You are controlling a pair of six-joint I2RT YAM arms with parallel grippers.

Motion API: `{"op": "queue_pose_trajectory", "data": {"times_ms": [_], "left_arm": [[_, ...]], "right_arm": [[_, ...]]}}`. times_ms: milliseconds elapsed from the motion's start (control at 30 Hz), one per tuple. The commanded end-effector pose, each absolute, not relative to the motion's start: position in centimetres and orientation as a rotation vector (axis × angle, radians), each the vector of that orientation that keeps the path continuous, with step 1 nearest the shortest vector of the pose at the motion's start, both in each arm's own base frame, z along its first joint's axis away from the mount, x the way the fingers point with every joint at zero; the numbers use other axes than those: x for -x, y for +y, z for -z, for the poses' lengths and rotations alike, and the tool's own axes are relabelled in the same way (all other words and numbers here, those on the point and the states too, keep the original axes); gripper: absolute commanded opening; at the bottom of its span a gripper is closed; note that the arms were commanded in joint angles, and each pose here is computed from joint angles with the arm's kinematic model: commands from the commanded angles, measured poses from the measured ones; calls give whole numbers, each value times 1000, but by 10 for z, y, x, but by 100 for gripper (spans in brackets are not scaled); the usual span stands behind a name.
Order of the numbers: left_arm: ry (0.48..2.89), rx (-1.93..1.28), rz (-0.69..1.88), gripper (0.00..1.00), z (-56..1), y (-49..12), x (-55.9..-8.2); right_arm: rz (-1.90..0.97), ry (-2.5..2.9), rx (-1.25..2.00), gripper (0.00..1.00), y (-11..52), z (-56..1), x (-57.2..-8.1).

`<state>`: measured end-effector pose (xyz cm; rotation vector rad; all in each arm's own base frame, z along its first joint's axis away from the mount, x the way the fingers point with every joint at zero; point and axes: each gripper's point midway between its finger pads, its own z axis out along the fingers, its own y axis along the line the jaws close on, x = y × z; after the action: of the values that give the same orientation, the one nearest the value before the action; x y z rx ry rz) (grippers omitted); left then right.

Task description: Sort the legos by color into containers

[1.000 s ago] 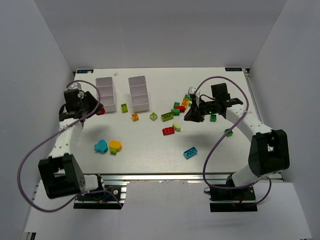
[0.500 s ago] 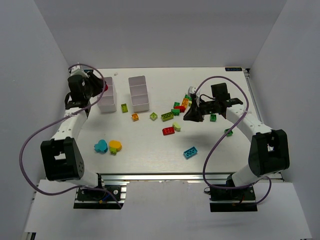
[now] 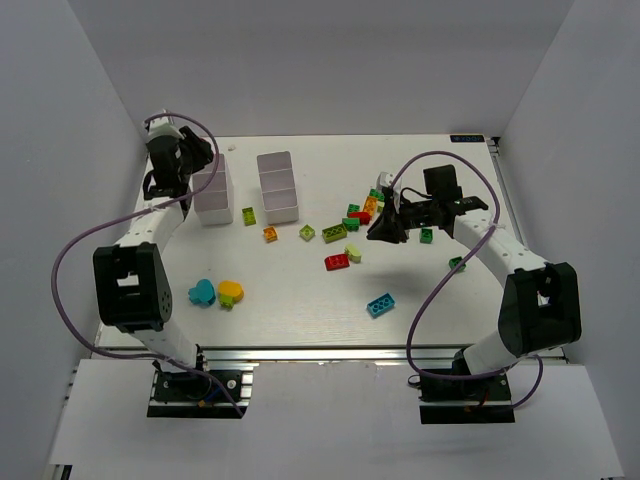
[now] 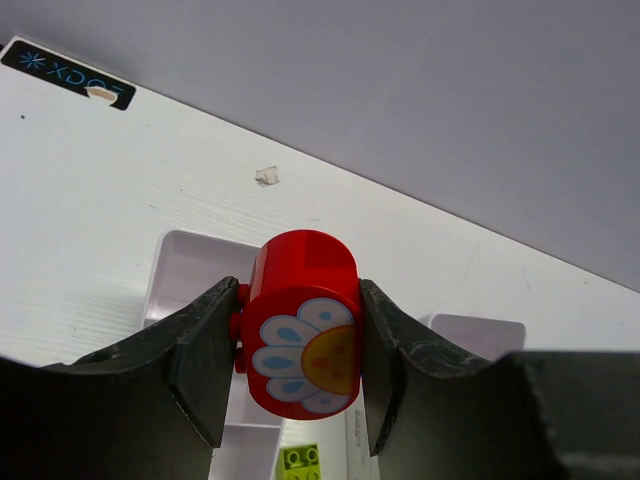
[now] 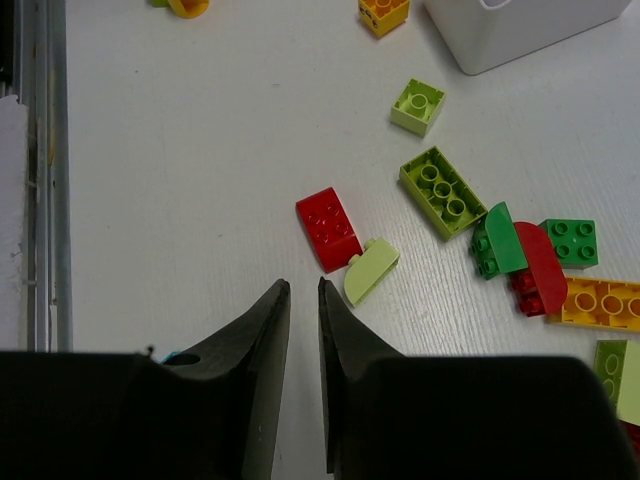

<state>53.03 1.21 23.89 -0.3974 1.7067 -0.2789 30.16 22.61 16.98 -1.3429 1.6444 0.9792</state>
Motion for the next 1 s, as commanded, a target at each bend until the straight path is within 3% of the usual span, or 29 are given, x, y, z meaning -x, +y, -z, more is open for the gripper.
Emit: {"op": "queue_pose_trajectory", "data": {"times_ms": [0, 767, 900, 967], "left_arm": [[1648, 407, 222, 5, -257, 23, -543], [1727, 429, 195, 14, -214, 27, -574], [1749, 426, 175, 19, -205, 29, -578], [1754, 423, 169, 27, -202, 30, -582]], "right_arm": [[-965, 1563, 1358, 24, 230, -186, -300], [-923, 1569, 1356, 38, 227, -186, -305], [-917, 1567, 1356, 44, 227, -187, -307], [-912, 1569, 1354, 46, 227, -187, -308]]}}
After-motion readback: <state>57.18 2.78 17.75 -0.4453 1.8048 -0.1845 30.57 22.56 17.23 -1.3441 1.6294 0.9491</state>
